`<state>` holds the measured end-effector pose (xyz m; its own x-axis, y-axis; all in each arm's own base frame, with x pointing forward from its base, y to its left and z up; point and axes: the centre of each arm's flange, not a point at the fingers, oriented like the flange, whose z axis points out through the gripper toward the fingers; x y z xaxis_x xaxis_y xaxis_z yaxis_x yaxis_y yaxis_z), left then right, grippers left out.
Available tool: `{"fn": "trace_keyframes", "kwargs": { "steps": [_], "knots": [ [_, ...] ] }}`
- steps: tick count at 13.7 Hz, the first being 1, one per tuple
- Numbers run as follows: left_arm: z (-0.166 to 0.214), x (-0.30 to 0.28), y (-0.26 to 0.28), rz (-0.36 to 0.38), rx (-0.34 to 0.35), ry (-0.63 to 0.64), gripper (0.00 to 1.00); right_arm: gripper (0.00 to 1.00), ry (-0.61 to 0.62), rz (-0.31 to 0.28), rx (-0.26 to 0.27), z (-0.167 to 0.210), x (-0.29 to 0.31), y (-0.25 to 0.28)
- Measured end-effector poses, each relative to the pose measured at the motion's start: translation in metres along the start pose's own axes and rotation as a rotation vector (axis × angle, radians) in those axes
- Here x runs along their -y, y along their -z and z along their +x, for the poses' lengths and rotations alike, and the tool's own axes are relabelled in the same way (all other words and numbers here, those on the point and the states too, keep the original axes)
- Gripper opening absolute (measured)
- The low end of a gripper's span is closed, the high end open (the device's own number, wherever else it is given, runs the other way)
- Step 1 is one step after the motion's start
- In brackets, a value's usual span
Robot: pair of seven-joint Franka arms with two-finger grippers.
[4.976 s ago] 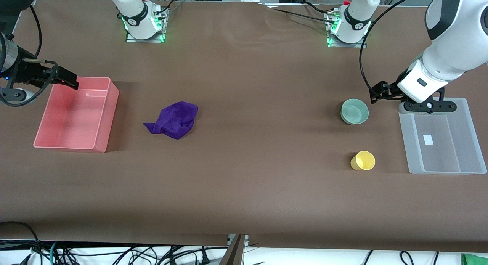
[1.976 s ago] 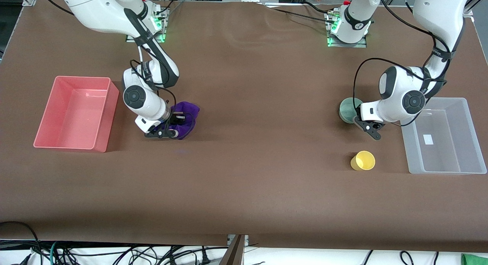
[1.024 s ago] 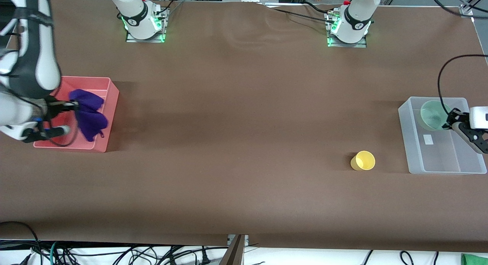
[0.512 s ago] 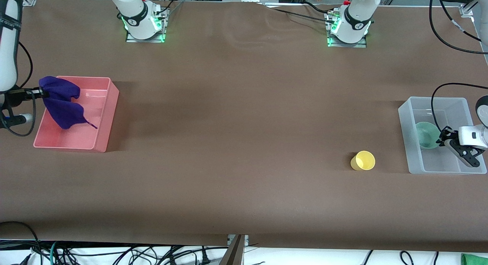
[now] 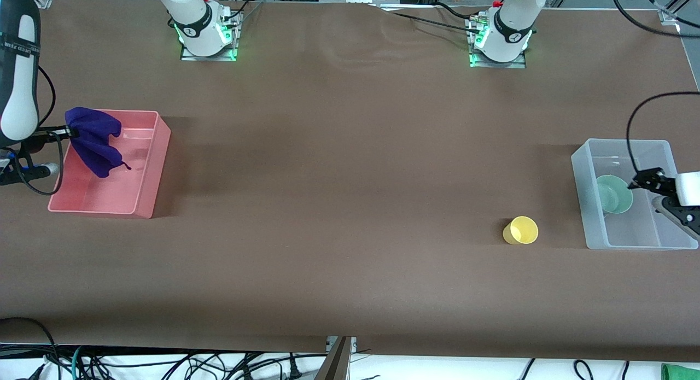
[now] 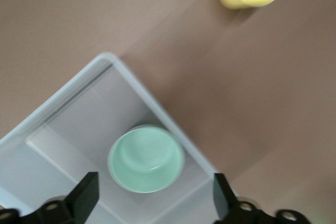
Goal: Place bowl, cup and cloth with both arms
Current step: 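Release the green bowl into the clear bin with the left gripper, then grasp the yellow cup with the left gripper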
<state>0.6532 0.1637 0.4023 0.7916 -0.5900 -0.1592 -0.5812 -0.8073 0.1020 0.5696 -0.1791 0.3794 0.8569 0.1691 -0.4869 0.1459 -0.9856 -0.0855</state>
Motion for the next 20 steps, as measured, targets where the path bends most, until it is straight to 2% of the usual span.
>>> {"fn": "trace_keyframes", "kwargs": {
  "steps": [2, 4, 8, 11, 13, 14, 17, 20],
  "knots": [
    [0.043, -0.056, 0.024, 0.01, 0.0, 0.079, 1.0, 0.03, -0.015, -0.001, -0.018, 0.003, 0.003, 0.004],
    [0.078, -0.089, 0.013, 0.015, -0.004, 0.111, 1.0, 0.03, -0.014, 0.021, -0.066, 0.002, 0.009, 0.018],
    [0.13, -0.085, -0.057, 0.042, -0.108, 0.156, 1.0, 0.03, 0.039, -0.001, -0.189, -0.006, 0.042, 0.076],
    [0.158, -0.085, -0.108, 0.049, -0.175, 0.17, 1.0, 0.03, 0.017, -0.01, -0.247, -0.004, 0.093, 0.107],
    [0.166, -0.082, -0.143, 0.036, -0.181, 0.169, 0.97, 0.03, 0.021, -0.016, -0.268, -0.003, 0.118, 0.121],
    [0.166, -0.083, -0.157, 0.025, -0.17, 0.169, 0.9, 0.03, 0.027, -0.018, -0.272, -0.005, 0.123, 0.127],
    [0.165, -0.087, -0.18, 0.001, -0.139, 0.166, 0.55, 0.03, 0.016, -0.032, -0.27, -0.009, 0.118, 0.131],
    [0.165, -0.086, -0.175, 0.009, -0.148, 0.166, 0.23, 0.03, -0.008, -0.053, -0.249, -0.015, 0.105, 0.13]
  ]
}}
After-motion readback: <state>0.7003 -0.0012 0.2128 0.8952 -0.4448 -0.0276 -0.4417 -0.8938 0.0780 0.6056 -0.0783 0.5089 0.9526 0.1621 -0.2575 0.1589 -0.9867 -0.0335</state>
